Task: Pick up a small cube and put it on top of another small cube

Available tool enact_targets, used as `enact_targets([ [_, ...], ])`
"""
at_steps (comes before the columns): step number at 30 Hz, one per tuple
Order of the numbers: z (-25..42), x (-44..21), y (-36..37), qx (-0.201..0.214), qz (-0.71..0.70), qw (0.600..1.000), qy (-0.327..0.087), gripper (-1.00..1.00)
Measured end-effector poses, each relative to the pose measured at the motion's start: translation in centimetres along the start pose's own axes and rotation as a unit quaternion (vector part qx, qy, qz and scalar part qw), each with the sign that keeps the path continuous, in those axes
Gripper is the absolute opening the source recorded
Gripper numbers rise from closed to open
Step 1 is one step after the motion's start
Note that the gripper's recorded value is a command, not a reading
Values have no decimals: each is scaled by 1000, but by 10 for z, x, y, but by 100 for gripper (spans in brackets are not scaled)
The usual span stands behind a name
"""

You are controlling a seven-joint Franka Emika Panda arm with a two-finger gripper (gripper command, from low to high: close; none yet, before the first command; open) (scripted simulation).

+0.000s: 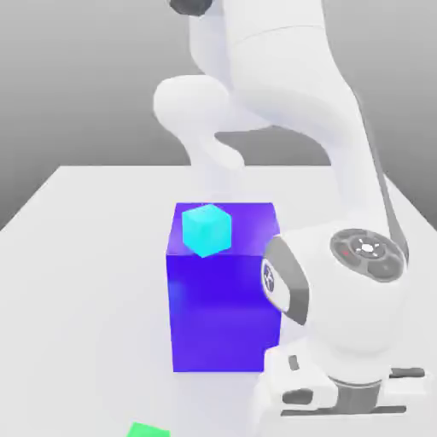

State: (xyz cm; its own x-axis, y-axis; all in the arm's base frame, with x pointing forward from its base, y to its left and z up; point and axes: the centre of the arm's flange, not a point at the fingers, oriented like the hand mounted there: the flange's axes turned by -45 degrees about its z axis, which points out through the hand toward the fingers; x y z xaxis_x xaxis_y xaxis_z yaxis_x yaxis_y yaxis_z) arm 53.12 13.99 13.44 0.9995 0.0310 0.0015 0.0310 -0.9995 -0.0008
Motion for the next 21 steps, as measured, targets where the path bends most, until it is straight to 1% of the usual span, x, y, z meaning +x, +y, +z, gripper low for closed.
enact_targets([
  [3,1,0,0,0,0,1000,0,-100],
  [7,-48,0,2,0,3,1000,0,-100],
  [11,-78,11,97,-4,138,990,-1,-100],
  [14,-94,7,172,-2,244,970,-1,-100],
  [16,-82,3,214,0,303,953,-1,-100],
  [17,-69,2,223,0,314,949,0,-100],
  [18,-55,1,227,0,320,947,0,100],
  [21,-55,1,227,0,320,947,0,100],
])
